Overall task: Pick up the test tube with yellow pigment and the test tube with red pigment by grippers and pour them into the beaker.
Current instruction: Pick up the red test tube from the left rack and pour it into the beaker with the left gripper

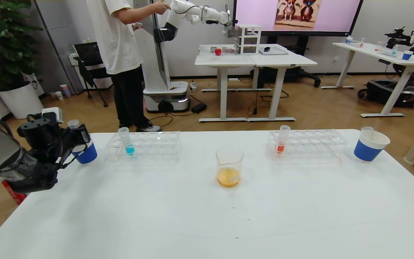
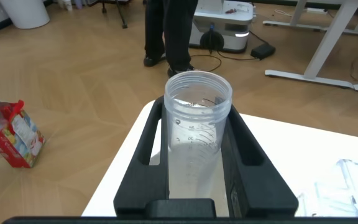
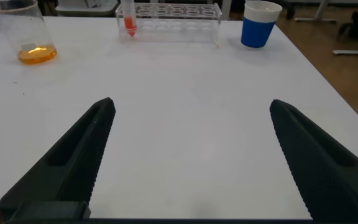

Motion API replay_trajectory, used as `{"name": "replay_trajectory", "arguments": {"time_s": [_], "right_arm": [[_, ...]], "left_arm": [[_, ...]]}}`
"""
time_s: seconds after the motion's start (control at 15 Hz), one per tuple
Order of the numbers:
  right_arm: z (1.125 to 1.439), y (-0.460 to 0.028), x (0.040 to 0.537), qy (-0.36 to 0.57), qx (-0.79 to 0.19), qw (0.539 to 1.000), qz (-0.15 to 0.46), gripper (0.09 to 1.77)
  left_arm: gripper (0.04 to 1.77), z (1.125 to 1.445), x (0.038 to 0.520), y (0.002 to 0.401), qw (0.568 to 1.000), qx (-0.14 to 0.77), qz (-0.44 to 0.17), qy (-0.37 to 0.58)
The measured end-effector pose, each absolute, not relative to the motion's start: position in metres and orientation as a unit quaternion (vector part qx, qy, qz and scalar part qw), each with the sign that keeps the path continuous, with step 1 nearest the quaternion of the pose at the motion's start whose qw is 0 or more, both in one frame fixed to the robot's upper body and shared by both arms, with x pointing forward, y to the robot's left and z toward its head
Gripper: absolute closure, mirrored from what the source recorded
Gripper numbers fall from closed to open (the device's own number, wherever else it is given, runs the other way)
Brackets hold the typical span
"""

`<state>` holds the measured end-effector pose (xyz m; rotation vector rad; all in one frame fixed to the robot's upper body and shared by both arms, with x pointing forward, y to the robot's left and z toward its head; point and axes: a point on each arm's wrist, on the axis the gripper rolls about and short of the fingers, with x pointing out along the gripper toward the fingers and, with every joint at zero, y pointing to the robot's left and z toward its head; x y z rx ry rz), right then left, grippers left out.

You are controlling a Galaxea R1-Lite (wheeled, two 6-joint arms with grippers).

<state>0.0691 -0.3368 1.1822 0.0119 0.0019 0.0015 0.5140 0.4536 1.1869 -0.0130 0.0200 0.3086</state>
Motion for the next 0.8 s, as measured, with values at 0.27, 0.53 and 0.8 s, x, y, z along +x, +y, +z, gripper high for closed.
{"name": "replay_trajectory", "arguments": {"time_s": [0.27,0.53,0.8], "right_arm": [[1.182,-0.337,0.069,0.001,0.006,1.000,0.000,0.12],[1.182,-0.337,0.069,0.001,0.006,1.000,0.001,0.12],[1.182,-0.337,0.069,0.001,0.006,1.000,0.000,0.12]], "left_arm": [[1.04,1.185,0.512,0.453,0.988,-0.005,0.153,0.008],[0.06,1.185,0.510,0.453,0.988,-0.003,0.153,0.004],[0.06,1.200,0.510,0.448,0.989,-0.002,0.148,-0.014]]}}
